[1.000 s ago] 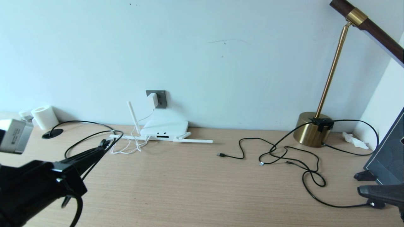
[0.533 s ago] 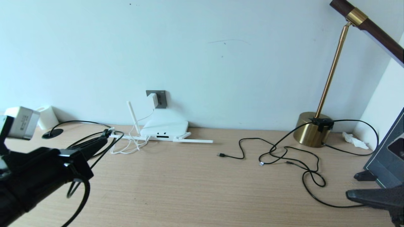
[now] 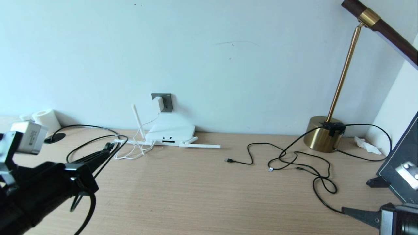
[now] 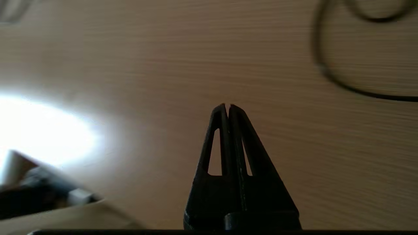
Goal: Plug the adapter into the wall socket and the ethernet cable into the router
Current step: Align cable and router interface
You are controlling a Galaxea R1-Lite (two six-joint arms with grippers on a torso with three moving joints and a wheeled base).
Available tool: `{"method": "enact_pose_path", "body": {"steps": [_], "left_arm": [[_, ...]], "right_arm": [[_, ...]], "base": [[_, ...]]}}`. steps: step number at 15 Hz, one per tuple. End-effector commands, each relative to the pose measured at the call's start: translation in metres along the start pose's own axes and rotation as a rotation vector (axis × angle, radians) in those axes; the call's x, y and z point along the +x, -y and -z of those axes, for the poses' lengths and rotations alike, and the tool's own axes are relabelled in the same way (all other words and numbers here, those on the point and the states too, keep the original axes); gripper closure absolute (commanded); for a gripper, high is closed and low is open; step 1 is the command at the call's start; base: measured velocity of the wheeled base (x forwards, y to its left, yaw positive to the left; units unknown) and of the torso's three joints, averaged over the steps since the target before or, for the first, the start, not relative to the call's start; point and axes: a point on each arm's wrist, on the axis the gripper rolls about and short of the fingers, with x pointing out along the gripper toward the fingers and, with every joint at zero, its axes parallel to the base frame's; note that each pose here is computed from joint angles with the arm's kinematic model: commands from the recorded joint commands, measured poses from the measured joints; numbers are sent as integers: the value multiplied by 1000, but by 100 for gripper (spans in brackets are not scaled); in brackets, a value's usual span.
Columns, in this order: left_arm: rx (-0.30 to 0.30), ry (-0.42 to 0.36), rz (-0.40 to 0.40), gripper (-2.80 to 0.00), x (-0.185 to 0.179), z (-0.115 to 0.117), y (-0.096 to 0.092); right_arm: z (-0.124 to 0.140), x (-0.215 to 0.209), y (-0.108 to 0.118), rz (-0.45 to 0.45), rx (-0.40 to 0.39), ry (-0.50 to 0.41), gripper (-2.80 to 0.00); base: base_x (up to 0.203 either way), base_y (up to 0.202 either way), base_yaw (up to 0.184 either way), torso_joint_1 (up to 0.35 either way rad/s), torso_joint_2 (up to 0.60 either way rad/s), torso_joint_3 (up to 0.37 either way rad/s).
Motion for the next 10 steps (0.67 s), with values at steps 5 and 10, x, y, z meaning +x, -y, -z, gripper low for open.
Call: {"method": "enact_pose_path", "body": {"steps": [5, 10], "left_arm": [[0, -32, -14, 0, -5, 11, -2], [-1, 8, -71, 0, -25, 15, -6]], "right_arm": [[55, -28, 22, 270, -309, 314, 0], [95, -71, 29, 273, -499, 454, 0]], "base": [[0, 0, 0, 0, 0, 0], [0, 0, 0, 0, 0, 0]]}}
